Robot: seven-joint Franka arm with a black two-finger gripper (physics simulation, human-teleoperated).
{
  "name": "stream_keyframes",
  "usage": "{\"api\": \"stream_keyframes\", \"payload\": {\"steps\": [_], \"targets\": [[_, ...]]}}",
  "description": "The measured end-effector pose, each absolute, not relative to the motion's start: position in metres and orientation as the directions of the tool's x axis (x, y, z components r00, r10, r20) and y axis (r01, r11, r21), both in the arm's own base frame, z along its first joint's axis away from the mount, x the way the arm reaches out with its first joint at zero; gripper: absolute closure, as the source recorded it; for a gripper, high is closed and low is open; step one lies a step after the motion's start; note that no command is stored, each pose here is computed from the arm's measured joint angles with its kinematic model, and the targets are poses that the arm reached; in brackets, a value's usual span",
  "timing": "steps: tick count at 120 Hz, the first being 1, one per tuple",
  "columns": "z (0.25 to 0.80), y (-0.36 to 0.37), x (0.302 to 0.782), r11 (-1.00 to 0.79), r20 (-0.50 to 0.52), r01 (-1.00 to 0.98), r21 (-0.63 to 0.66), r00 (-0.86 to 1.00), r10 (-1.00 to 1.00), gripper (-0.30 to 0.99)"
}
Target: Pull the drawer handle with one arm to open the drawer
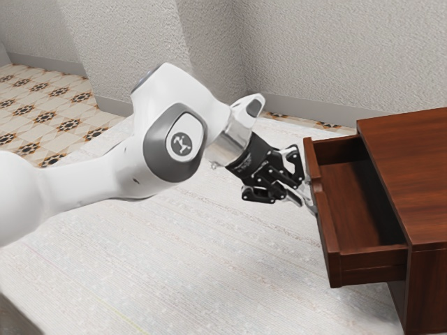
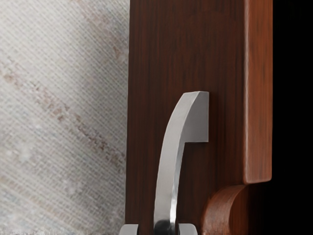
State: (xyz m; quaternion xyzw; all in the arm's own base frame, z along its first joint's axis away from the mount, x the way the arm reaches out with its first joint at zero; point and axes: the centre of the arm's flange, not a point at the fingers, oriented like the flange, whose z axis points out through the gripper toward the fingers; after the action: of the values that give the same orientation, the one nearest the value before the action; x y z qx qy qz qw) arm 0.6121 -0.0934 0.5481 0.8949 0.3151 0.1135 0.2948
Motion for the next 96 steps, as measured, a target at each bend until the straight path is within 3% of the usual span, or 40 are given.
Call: {"api": "stream_keyframes", "payload": {"steps": [96], "targets": [[0.550, -0.068, 0.581, -0.606, 0.020, 0.523, 0.599, 0.747, 0.664, 0.67]]}}
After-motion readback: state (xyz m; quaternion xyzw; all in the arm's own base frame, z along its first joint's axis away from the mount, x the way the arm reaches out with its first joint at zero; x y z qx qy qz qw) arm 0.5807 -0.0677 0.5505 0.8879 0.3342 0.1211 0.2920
